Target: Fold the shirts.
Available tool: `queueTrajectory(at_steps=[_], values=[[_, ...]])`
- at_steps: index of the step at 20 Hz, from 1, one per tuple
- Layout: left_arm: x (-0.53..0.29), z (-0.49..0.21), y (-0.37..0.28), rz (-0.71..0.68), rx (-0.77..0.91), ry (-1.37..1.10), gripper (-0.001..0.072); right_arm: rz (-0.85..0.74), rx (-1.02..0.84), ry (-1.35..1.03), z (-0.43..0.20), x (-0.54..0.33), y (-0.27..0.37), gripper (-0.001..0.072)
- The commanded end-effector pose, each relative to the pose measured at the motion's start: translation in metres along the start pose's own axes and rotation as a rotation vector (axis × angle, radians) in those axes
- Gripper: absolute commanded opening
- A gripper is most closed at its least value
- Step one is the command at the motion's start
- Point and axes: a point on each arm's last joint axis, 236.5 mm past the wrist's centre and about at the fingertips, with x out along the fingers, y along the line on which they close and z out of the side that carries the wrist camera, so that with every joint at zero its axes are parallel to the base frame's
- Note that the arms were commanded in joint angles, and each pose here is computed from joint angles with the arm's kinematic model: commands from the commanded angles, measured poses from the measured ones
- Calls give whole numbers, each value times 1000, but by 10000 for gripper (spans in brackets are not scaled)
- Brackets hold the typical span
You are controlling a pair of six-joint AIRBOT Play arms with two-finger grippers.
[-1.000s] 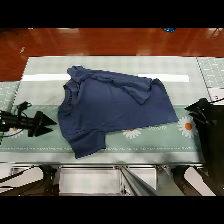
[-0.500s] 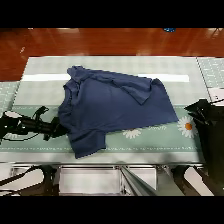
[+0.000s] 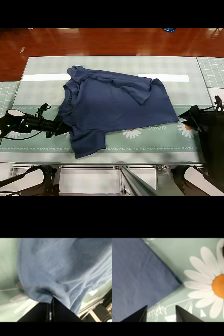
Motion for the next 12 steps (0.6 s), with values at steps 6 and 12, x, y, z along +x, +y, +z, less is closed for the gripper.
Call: queueTrajectory(at_steps=[6,12], values=[[0,3,1,7,3,-11,28,-3,87,64,6,38,-21,410],[0,4,1,8,3,-16,28,87,21,49,29,72,32,359]])
